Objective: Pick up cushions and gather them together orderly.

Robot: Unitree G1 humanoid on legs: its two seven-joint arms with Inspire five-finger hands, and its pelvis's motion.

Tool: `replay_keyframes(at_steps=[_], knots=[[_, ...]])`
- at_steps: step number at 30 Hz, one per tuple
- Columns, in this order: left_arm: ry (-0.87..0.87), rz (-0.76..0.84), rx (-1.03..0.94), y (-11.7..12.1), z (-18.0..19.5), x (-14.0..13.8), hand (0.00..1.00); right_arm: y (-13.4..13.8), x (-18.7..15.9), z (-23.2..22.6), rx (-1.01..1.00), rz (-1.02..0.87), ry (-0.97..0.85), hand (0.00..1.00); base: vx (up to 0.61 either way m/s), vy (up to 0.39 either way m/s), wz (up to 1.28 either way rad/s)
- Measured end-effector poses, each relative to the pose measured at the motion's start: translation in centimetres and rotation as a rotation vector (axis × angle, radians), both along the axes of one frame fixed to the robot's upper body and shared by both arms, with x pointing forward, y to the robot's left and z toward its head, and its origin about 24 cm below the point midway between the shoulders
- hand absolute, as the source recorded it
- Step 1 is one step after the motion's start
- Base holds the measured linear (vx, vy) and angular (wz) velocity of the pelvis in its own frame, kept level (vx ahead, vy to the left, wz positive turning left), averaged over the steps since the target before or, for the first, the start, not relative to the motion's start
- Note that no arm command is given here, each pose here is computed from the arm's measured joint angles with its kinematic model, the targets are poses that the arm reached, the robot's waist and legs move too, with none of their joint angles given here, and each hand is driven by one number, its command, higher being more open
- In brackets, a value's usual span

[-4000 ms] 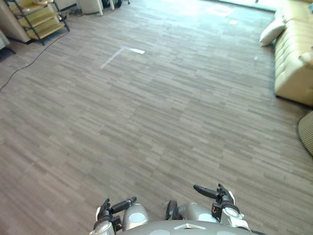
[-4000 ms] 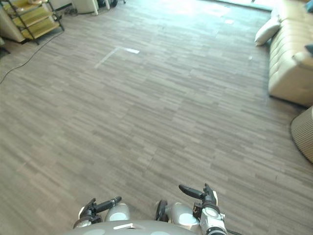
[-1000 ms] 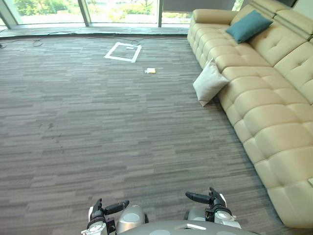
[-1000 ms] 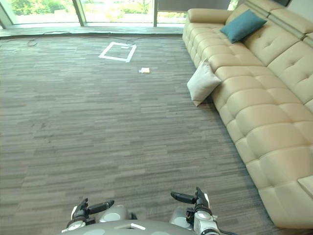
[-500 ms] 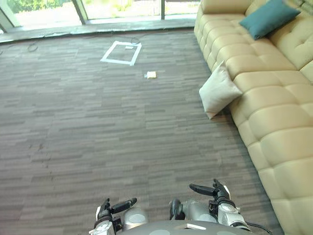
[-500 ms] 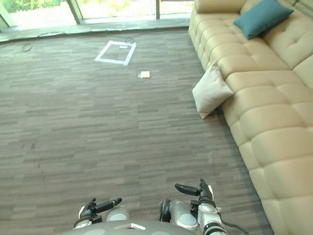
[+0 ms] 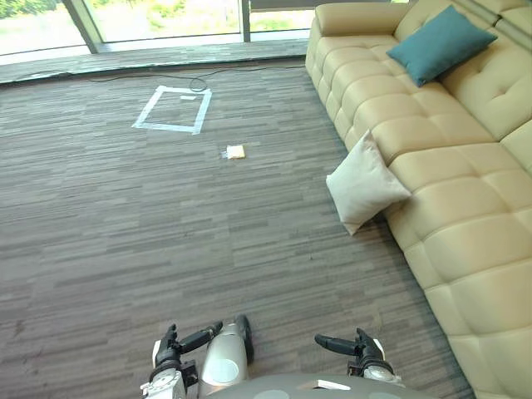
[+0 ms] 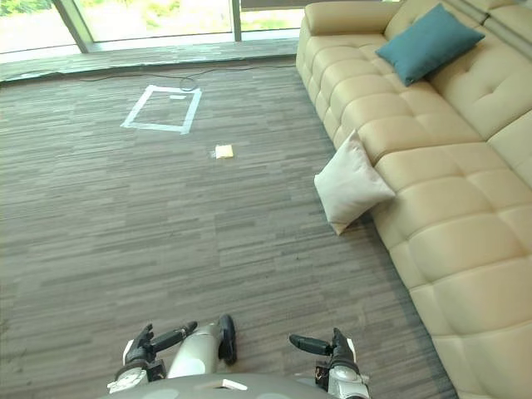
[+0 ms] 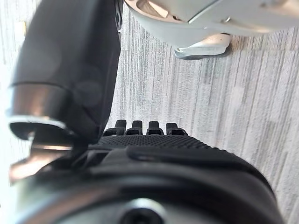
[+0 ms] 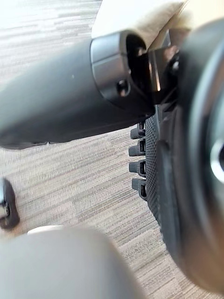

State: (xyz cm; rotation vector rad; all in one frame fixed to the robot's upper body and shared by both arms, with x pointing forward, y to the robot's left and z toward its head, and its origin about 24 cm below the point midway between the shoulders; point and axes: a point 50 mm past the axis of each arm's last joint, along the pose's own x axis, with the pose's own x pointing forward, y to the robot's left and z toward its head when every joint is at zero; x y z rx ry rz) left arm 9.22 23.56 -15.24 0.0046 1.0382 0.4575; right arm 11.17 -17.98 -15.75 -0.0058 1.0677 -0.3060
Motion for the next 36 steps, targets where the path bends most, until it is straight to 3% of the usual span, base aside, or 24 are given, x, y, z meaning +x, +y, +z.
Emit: replay_keyframes(at_steps=[10, 13, 21, 27, 31, 36], knots=[[0.068, -0.063, -0.015, -0.6, -0.6, -1.1, 1.00, -0.3, 2.4, 0.9, -0.026, 0.040, -0.085, 1.00, 0.57, -0.032, -0.02], [0.041, -0.054, -0.054, -2.1, -0.8, -0.5, 1.00, -1.0, 3.2, 1.4, -0.042, 0.029, -0.114, 1.00, 0.54, -0.197, 0.06], [-0.062, 0.055, -0.059, -1.4, 0.1, 0.7, 1.00, -0.7, 1.8, 0.9, -0.035, 0.021, -0.075, 1.00, 0.42, -0.142, -0.42], [-0.082, 0.083, -0.060, -1.5, 0.2, 0.9, 1.00, -0.5, 1.6, 0.7, -0.034, 0.019, -0.050, 1.00, 0.33, 0.128, -0.75], [-0.038, 0.147, -0.084, -1.8, -0.4, -1.2, 1.00, -0.2, 0.8, 0.5, -0.040, 0.049, -0.027, 1.00, 0.43, 0.372, -1.11], [0.018, 0.155, -0.045, -0.4, -0.5, -2.4, 1.00, 1.8, 0.3, 0.2, 0.014, 0.047, -0.021, 1.00, 0.37, 0.299, -0.85]])
